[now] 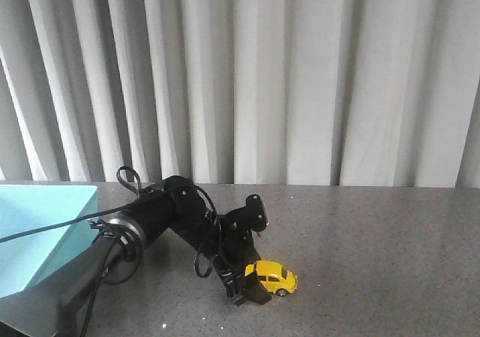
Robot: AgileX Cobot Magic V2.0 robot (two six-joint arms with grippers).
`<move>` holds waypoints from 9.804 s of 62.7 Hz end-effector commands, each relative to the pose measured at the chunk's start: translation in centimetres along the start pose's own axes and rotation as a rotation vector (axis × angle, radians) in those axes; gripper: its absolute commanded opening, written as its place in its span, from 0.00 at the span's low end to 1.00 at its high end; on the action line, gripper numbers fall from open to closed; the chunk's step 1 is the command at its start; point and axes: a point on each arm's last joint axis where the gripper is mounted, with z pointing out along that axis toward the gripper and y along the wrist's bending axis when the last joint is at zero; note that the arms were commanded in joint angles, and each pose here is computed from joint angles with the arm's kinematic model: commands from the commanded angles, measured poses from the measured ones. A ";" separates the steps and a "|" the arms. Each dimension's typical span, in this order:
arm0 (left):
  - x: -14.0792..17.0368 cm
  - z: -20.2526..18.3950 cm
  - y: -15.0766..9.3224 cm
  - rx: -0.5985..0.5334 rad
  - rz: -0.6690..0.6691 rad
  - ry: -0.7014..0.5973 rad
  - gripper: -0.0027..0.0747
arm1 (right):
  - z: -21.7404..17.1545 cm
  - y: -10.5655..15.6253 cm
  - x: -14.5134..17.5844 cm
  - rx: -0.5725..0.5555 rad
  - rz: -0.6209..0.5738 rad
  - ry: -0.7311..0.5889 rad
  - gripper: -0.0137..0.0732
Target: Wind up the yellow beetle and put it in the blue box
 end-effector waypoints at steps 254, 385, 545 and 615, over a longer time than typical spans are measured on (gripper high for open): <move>10.7 -35.4 -2.4 -0.865 -0.972 -0.007 0.78 | -0.5 0.0 -1.1 0.002 -0.005 -0.078 0.81; 14.2 -27.5 -28.6 -0.947 -0.871 -0.256 0.05 | -0.5 0.1 -0.9 -0.017 0.013 -0.055 0.30; 22.9 -22.1 -37.6 -1.205 -0.530 -0.859 0.03 | -1.0 -0.3 0.8 0.021 0.015 -0.127 0.15; 22.9 -22.1 -37.6 -1.205 -0.531 -0.858 0.03 | 2.9 -0.1 10.9 0.053 0.075 -0.754 0.15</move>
